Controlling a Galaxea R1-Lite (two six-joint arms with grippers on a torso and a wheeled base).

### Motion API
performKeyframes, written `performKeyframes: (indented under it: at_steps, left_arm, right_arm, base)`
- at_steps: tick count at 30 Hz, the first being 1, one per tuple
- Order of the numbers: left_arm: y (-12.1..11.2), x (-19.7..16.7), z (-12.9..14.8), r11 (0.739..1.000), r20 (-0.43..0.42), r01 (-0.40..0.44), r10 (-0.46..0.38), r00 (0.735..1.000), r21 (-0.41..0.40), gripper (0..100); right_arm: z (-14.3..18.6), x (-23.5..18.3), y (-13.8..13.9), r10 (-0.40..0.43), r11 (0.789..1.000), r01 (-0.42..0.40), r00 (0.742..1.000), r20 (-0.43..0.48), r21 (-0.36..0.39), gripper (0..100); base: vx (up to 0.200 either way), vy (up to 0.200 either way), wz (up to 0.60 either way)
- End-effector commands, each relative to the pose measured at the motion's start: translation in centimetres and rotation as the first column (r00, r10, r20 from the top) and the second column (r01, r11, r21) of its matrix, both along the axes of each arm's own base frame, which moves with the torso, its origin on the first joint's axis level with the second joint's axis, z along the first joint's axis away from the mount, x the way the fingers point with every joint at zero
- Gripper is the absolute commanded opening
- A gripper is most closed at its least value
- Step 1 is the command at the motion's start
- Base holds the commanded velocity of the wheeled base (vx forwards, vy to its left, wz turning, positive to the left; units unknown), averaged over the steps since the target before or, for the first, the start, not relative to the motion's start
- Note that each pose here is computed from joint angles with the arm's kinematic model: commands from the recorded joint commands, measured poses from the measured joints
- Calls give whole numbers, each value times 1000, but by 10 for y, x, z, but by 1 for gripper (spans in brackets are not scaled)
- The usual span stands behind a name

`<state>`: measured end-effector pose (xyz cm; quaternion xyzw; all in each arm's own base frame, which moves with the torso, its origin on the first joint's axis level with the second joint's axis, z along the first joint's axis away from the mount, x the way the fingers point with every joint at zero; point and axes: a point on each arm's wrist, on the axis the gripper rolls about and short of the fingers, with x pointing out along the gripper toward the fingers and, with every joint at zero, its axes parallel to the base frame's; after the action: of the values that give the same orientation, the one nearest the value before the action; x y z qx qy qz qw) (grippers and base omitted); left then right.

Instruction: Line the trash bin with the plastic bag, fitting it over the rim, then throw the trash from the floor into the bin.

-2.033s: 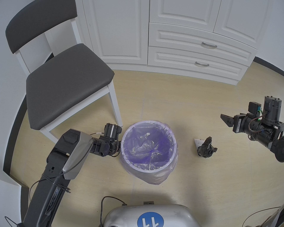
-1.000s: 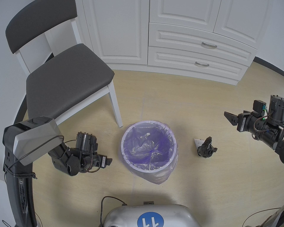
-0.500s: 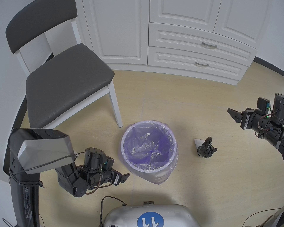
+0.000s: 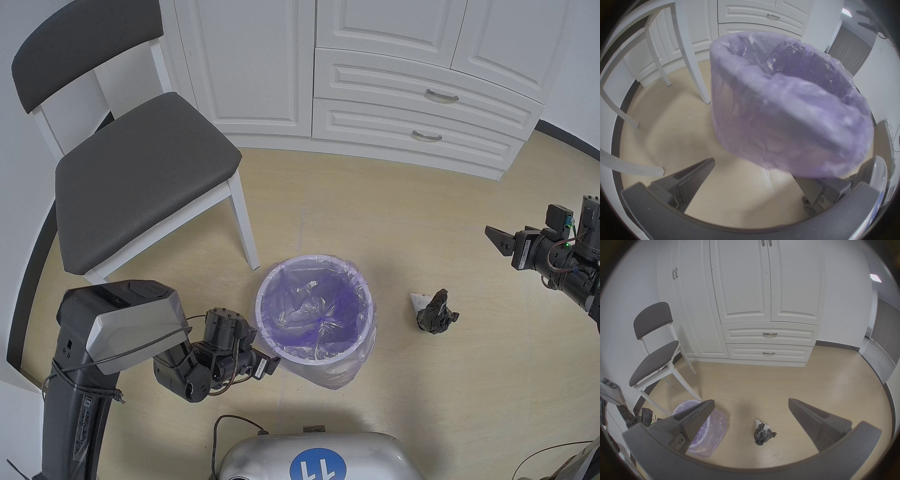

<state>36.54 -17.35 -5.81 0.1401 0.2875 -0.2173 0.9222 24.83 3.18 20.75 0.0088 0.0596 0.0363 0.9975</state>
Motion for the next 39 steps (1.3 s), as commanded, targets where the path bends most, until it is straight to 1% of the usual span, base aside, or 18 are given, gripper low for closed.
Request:
performKeyframes:
  at_steps: [1,3,6,9,16,19,23,25,29,32,36,39]
  left_arm:
    - [-4,18,-13,1000,5,-18,18,1000,10,100]
    - [-5,24,-12,999,13,-32,32,999,15,100]
    - [-7,35,-9,995,7,-84,84,996,59,100]
    - [-5,40,-8,990,-3,-109,109,994,85,100]
    - [3,42,-8,988,5,-112,112,994,110,100]
    - [6,33,-6,987,-16,-109,112,994,119,100]
    - [14,9,14,988,-45,-92,99,994,128,100]
    - [21,-1,22,986,-53,-99,107,993,135,100]
    - [44,-2,35,979,-46,-149,157,987,136,100]
    - [56,3,44,974,-26,-189,194,981,121,100]
    - [60,11,53,972,8,-216,216,976,94,100]
    - [56,19,49,972,22,-221,220,975,82,100]
  right_arm:
    - [-3,4,0,-1,1000,1,1000,-10,-2,100]
    - [-3,4,0,-1,1000,1,1000,-10,-2,100]
    - [-3,4,-1,-4,1000,4,1000,-10,-2,100]
    - [-4,3,-1,-4,1000,4,1000,-14,-5,100]
    - [-5,3,-1,-2,1000,2,1000,-19,-8,100]
    - [-4,1,-1,-2,1000,2,1000,-16,-8,100]
    - [-4,0,-1,-2,1000,2,1000,-13,-7,100]
    - [-2,0,-1,-2,1000,2,1000,-8,-7,100]
    - [-2,-1,-1,-3,1000,3,1000,-8,-7,100]
    - [-2,-1,-1,-3,1000,3,1000,-5,-6,100]
    - [-2,-1,-1,-3,1000,3,1000,-5,-8,100]
    - [-2,-1,-2,-3,1000,3,1000,-6,-8,100]
  base:
    - [0,0,0]
    - [0,0,0]
    - [0,0,0]
    - [0,0,0]
    - [0,0,0]
    - [0,0,0]
    - [0,0,0]
    - [0,0,0]
    - [0,0,0]
    - [0,0,0]
    - [0,0,0]
    - [0,0,0]
